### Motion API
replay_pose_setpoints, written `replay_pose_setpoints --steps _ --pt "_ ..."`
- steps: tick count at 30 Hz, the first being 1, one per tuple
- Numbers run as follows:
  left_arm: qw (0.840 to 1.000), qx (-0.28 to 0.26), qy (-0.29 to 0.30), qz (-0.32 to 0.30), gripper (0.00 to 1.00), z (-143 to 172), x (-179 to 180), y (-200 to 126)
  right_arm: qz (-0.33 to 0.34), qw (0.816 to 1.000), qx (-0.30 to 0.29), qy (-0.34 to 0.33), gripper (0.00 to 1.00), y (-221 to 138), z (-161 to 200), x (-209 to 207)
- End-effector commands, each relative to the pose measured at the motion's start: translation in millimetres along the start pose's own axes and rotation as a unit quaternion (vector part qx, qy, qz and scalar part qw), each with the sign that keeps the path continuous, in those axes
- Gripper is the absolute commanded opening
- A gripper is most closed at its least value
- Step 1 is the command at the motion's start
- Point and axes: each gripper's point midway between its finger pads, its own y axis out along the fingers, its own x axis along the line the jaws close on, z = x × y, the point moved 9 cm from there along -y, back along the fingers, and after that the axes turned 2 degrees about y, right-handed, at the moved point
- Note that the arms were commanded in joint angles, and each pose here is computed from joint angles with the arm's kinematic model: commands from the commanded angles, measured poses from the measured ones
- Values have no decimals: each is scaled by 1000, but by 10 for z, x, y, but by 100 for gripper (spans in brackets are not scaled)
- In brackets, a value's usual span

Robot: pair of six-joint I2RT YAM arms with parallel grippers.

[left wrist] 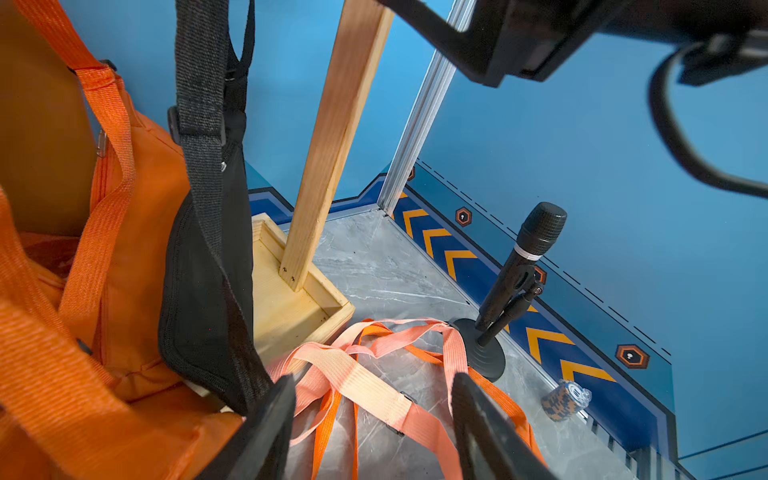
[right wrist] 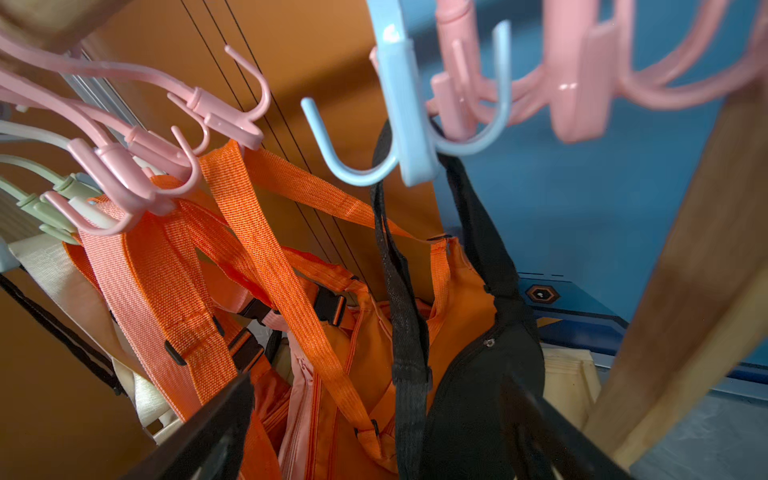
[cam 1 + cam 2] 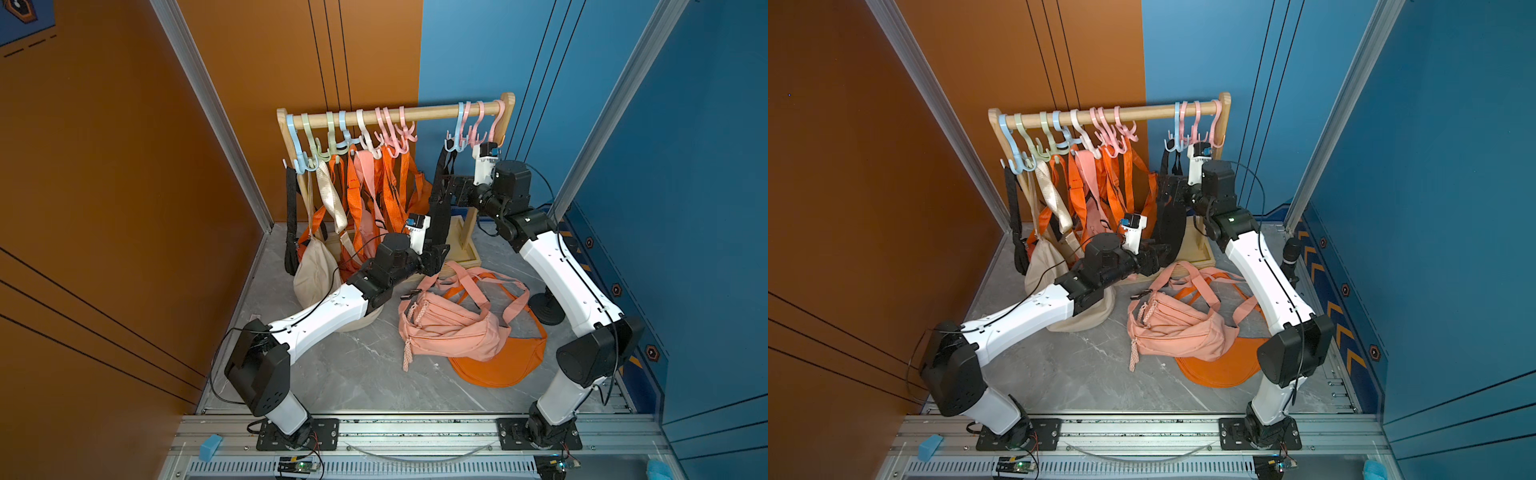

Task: Take the bag off the hook
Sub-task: Pick up the bag from the hook.

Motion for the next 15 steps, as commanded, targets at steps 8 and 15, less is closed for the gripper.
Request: replay_pose_setpoints --steps 8,15 --pt "999 -39 -8 -30 62 -52 73 -446 24 1000 4 4 93 346 -18 -16" --pt "998 -37 -27 -48 62 149 157 -758 39 999 24 2 91 382 4 -51"
